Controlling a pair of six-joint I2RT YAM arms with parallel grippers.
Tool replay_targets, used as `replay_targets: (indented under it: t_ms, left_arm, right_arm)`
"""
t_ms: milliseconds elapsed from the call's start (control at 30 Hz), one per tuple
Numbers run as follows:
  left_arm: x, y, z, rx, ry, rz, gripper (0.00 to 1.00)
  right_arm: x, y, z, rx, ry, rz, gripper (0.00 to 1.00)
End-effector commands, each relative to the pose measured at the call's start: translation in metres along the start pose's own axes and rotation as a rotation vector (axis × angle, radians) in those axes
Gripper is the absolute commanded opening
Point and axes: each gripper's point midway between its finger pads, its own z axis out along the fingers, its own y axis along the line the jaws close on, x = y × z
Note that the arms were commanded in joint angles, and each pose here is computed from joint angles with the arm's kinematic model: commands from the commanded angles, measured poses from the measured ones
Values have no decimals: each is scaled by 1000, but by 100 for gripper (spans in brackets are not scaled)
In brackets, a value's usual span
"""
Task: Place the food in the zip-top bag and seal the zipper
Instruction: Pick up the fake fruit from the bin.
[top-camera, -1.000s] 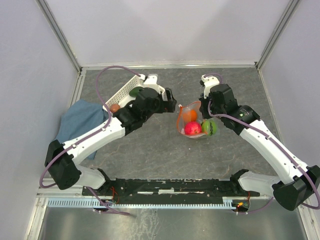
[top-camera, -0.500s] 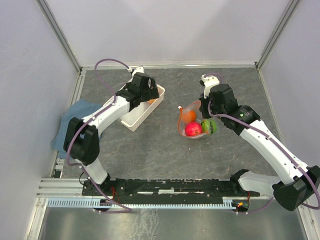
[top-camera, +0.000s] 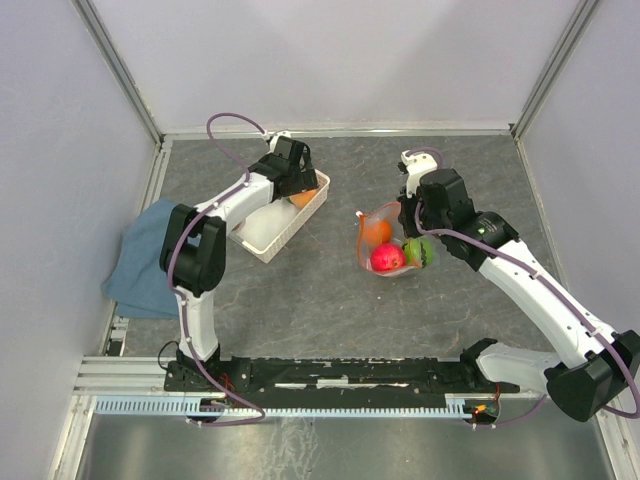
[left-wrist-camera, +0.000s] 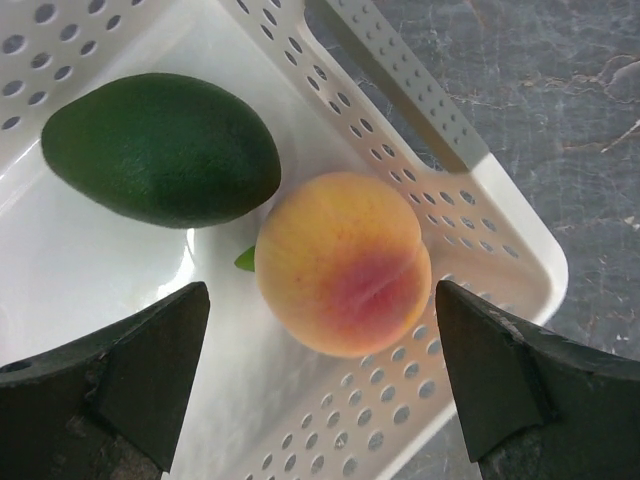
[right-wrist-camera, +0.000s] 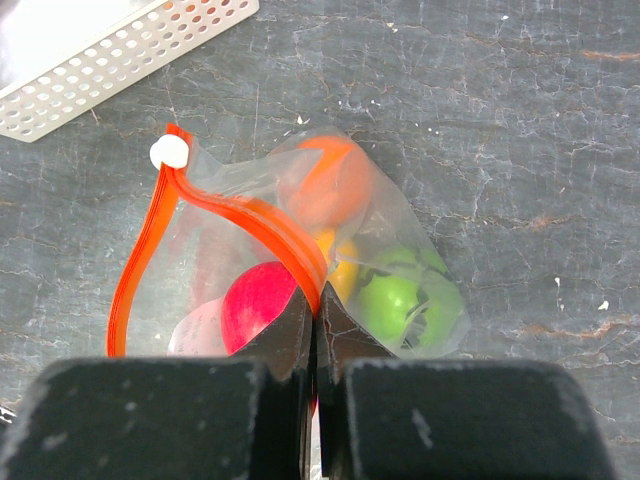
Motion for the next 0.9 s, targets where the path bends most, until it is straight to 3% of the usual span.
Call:
replay_targets:
  t_ms: [0,433,867]
  left_arm:
    - [-8,-14,11,22,16,-24,99]
    - [15,-8,38,-5,75,-9,96]
    - [1,-2,-18,52,9,-52,81]
  right_arm:
    - [-15,0,2,-1,-59,-6,2]
    - [-16,-7,-7,30,-83,-2,1]
    - [-17,-9,-11,42,-89,4,2]
